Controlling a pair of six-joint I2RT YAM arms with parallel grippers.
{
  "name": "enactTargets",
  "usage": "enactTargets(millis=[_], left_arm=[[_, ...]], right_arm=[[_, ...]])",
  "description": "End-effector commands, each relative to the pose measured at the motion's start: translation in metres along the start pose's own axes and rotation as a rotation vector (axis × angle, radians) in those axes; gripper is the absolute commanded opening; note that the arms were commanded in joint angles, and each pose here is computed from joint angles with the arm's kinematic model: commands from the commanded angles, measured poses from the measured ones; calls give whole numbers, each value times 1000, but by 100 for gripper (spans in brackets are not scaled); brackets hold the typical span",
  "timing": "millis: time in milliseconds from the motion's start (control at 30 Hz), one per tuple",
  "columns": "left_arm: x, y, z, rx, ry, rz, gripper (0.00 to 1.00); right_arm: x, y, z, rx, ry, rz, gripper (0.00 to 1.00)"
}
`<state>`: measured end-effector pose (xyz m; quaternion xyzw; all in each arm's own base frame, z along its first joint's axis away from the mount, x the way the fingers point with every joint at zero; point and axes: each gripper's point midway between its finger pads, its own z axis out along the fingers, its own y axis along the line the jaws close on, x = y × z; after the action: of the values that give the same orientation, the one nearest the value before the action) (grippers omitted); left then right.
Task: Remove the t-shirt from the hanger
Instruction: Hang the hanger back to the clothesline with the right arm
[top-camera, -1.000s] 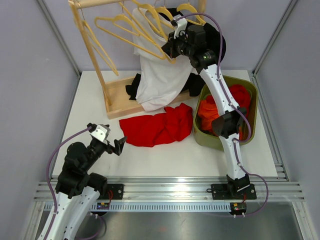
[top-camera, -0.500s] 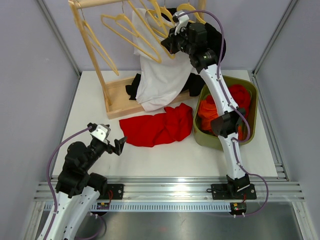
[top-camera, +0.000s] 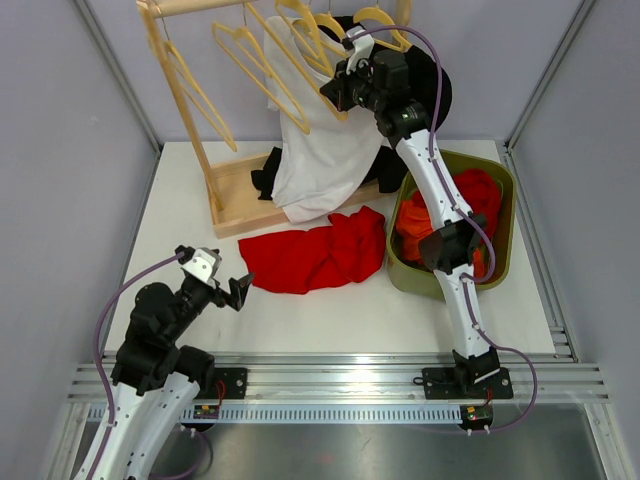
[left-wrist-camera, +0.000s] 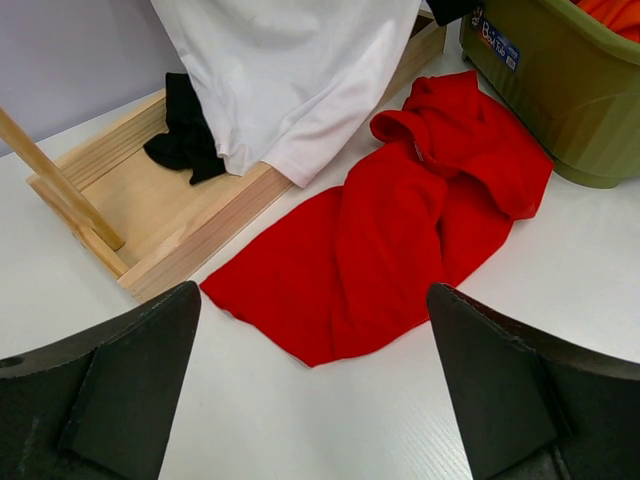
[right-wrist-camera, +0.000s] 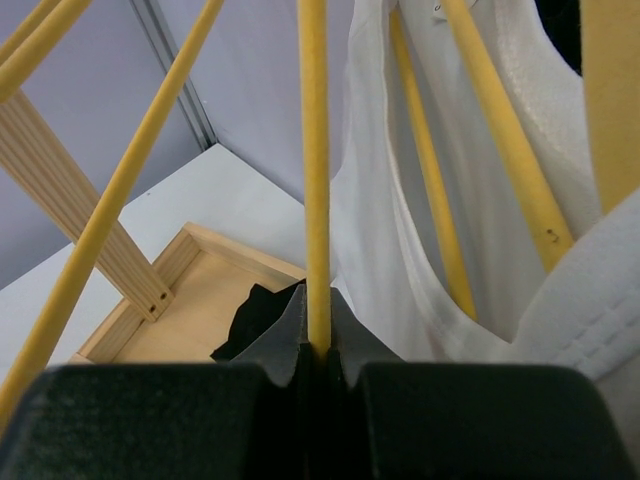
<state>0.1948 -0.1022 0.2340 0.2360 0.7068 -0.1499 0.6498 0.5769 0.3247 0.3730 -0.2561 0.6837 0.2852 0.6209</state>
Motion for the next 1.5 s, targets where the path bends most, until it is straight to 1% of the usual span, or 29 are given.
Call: enactTargets(millis=[0,33,100,267,433,467,667,700,733,767,800,867,900,933,1000,1033,1167,1267,1300,1333,1400,1467], left_arm=[[-12,-1,3,13,-43,11,99],[-12,-1,2,13,-46,12,99],[-13,-1,2,13,-48,11,99],[-13,-1,1,12,-51,13,99],[-13,-1,2,11,-52,13,99],[-14,-1,1,10,-54,14,99],[-13,-1,1,11,-51,13,99],[-14,-1,1,9,-54,14,99],[-14,-1,1,10,-54,14,99],[-13,-1,1,10,-54,14,99],[-14,-1,1,10,-55,14,99],[-13,-1,0,12,-55,16,99],[-13,-1,0,10,-55,14,99],[-14,-1,0,10,-58,15,99],[-14,-1,0,11,-60,15,99],[-15,-1,0,12,-61,17,99],[-15,-3,0,19,-62,14,99],[-15,-3,0,18,-64,13,99],[-15,-3,0,20,-64,13,99],[-16,-3,0,21,-65,12,99],[-15,-4,1,24,-61,6,99],[-15,-4,2,29,-56,0,99]], right_arm=[[-31,1,-4,7,-90,-27,4],[-31,1,-4,8,-90,1,5],[-32,1,-5,9,-90,1,6],[-32,1,-6,9,-89,1,13],[-33,2,-7,8,-86,4,16],[-34,2,-8,8,-88,1,18],[-40,1,-12,12,-96,0,19],[-39,2,-12,9,-94,1,20],[-42,3,-14,6,-97,1,22],[-43,2,-15,3,-97,-1,27],[-44,5,-17,-13,-97,-2,41],[-55,7,-24,-21,-110,-9,55],[-58,10,-28,-39,-111,-17,60],[-67,12,-35,-52,-123,-28,69],[-72,14,-43,-88,-121,-67,75],[-79,16,-50,-98,-130,-82,80],[-82,19,-65,-153,-112,-139,86],[-90,30,-82,-219,-106,-189,92],[-88,39,-88,-271,-97,-217,93],[-94,48,-98,-301,-101,-239,94],[-93,62,-111,-374,-90,-282,95],[-96,72,-126,-412,-82,-310,95]])
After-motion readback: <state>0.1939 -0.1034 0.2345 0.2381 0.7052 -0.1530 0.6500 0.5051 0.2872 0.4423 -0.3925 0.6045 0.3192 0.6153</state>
